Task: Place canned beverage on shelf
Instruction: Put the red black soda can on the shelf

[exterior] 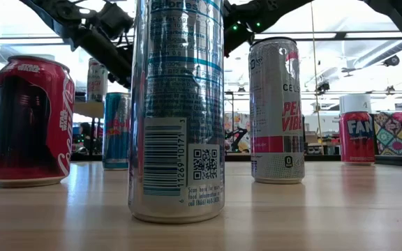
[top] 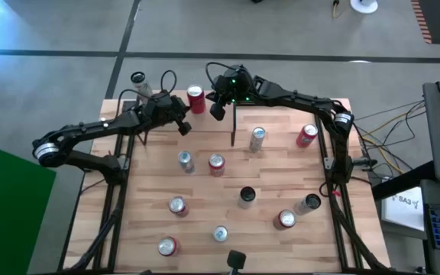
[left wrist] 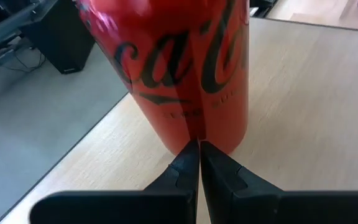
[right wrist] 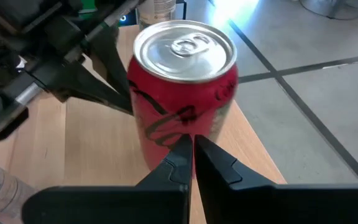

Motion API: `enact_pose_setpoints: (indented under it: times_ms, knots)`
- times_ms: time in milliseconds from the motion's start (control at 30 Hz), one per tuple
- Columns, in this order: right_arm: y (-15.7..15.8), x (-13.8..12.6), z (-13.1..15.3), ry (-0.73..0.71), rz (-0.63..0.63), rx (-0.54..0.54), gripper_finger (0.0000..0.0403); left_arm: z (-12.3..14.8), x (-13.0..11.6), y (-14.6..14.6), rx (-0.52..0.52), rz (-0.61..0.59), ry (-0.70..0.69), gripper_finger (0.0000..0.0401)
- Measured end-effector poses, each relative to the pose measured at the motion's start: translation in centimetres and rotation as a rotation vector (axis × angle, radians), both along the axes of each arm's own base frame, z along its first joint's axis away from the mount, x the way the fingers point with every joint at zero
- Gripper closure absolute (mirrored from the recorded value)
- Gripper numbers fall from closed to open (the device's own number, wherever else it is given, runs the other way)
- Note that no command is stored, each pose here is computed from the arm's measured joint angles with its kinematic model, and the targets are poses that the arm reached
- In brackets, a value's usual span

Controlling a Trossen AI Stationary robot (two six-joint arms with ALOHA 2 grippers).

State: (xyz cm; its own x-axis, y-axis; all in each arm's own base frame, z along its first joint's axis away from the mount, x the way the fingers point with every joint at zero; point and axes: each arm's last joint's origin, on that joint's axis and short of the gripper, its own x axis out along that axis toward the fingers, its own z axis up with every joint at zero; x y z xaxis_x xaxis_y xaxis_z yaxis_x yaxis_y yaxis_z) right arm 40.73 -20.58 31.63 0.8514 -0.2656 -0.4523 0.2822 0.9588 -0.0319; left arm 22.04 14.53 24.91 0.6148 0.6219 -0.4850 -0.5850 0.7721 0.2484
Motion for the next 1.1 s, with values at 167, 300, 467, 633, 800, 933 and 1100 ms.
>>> enact_pose_setpoints:
  times_ms: [167, 300, 467, 633, 800, 933, 1100]
  knots:
    - [0.0, -0.1, -0.1, 0.015, 0.000, 0.008, 0.0394, -0.4, 0.8, 0.5, -0.010, 0.000, 0.015, 0.0401]
    - [0.1, -0.2, -0.3, 0.037, -0.001, 0.019, 0.0394, -0.4, 1.4, 0.9, -0.014, 0.000, 0.021, 0.0401]
    - [0.2, -0.5, -0.5, 0.071, -0.004, 0.038, 0.0394, -0.1, 1.3, 0.8, -0.008, -0.003, 0.016, 0.0401]
    - [0.5, -1.4, 0.1, 0.126, -0.058, 0.029, 0.0394, 0.9, 0.6, 0.4, 0.017, -0.015, 0.017, 0.0401]
    - [0.9, -2.7, 1.2, 0.178, -0.110, 0.006, 0.0394, 1.4, 0.5, 0.5, 0.062, -0.022, -0.002, 0.0401]
    - [1.2, -3.1, 1.6, 0.190, -0.107, 0.010, 0.0394, 1.3, 0.9, 0.9, 0.074, -0.019, -0.021, 0.0401]
    - [1.3, -3.3, 1.8, 0.190, -0.104, 0.007, 0.0394, 0.9, 1.4, 1.2, 0.074, -0.018, -0.034, 0.0401]
